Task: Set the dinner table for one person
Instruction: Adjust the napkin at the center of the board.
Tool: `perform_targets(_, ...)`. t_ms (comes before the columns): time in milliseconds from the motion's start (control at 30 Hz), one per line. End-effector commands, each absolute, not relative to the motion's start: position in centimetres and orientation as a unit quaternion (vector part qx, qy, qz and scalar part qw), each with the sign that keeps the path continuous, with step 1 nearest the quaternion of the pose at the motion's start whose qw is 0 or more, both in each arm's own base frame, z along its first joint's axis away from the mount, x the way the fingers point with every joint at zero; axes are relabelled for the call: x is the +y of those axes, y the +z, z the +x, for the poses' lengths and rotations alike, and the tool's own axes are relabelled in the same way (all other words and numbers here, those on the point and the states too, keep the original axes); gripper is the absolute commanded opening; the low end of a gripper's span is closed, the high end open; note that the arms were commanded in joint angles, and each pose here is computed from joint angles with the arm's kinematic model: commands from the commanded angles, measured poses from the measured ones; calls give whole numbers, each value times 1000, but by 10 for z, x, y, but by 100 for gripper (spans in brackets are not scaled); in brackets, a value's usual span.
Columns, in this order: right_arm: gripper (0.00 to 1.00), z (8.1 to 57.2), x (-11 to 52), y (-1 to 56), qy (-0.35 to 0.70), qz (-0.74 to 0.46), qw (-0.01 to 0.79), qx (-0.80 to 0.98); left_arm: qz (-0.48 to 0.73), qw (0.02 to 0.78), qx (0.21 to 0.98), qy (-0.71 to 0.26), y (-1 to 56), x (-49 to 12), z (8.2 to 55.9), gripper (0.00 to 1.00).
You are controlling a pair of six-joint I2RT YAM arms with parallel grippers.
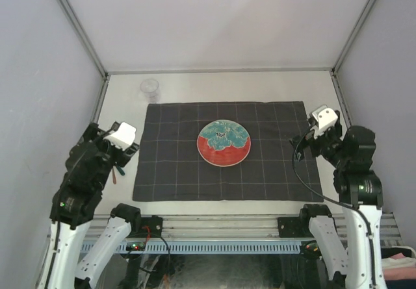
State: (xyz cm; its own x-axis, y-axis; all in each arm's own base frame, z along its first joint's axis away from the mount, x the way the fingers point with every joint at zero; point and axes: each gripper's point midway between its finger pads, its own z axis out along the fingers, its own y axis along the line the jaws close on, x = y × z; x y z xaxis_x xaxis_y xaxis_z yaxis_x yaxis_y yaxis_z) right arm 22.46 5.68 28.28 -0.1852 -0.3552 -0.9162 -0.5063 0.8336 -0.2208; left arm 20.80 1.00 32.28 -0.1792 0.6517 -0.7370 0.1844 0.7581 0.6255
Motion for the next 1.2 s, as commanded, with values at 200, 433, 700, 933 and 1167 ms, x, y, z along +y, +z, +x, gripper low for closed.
perform_targets(200, 100, 231, 36, 252, 34, -194, 638, 745, 113, 602, 770, 177, 283, 24, 226, 100)
perform_targets(433, 100, 262, 52, 233, 63, -239, 623, 742, 194, 539, 812, 111, 260, -17, 270, 100)
perform_targets(700, 100, 347, 20, 262, 138, -57, 509, 848, 135, 493, 848, 137, 274, 6, 312, 100)
perform_targets(933, 100, 411, 36, 266, 37, -111, 520, 846, 123, 500, 839, 176, 275, 14, 342, 100)
perform_targets(1167, 100, 453, 64, 219, 34, -104, 470, 876, 115, 475, 851, 191, 276, 15, 384, 100)
